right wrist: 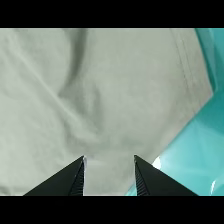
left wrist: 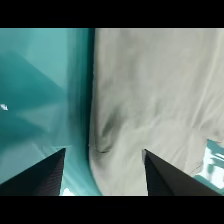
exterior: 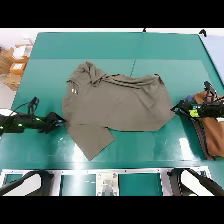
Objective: Fold the shirts.
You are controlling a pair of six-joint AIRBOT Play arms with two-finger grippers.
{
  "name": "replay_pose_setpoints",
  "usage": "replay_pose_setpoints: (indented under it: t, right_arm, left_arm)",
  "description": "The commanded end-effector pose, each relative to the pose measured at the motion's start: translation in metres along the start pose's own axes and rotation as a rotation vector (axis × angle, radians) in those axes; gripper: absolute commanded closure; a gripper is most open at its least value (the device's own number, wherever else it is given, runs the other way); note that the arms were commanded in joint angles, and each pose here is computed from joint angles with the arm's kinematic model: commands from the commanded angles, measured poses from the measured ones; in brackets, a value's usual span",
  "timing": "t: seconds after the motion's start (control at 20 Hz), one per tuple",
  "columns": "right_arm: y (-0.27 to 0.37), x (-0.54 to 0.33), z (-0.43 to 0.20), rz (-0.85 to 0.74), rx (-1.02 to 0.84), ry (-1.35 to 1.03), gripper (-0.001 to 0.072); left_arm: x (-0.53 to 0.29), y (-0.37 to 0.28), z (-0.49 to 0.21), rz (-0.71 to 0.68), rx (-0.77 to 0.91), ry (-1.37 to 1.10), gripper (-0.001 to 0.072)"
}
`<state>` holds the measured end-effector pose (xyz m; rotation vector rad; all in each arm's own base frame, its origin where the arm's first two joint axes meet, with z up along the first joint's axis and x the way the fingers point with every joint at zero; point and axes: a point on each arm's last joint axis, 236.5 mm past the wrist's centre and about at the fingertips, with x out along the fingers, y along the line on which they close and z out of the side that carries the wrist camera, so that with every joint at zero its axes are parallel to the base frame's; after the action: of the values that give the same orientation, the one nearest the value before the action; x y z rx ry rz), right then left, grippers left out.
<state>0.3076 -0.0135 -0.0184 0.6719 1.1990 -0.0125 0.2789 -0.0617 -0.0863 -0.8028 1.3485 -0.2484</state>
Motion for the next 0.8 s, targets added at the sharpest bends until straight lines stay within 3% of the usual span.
replay_pose_setpoints:
  t: [0.0,0.1,0.2,0.35,0.5,0.65,0.75]
  right_arm:
    - [0.005,-0.001,-0.001,0.029,0.028,-0.001,0.0361]
    - [0.01,-0.001,-0.002,0.05,0.038,0.002,0.0361]
    - [0.011,-0.001,-0.007,0.053,0.039,0.024,0.036]
    - [0.006,-0.006,-0.019,0.06,0.064,0.077,0.0358]
    - [0.0,-0.011,-0.031,0.064,0.093,0.134,0.0358]
    - [-0.005,-0.006,-0.05,0.056,0.132,0.197,0.0356]
    - [-0.012,0.009,-0.08,0.058,0.196,0.271,0.026]
  left_arm:
    - [0.028,-0.011,-0.007,-0.052,0.002,0.006,0.0154]
    - [0.042,-0.021,-0.009,-0.061,0.014,0.016,0.0332]
    - [0.035,-0.033,-0.006,-0.087,0.064,0.031,0.0684]
    - [-0.003,-0.035,0.017,-0.099,0.079,0.039,0.0684]
    - [-0.036,-0.002,0.037,0.025,0.065,0.026,0.0684]
    - [-0.041,0.004,0.041,0.039,0.062,0.013,0.0683]
    - [-0.041,0.002,0.041,0.028,0.058,0.012,0.0683]
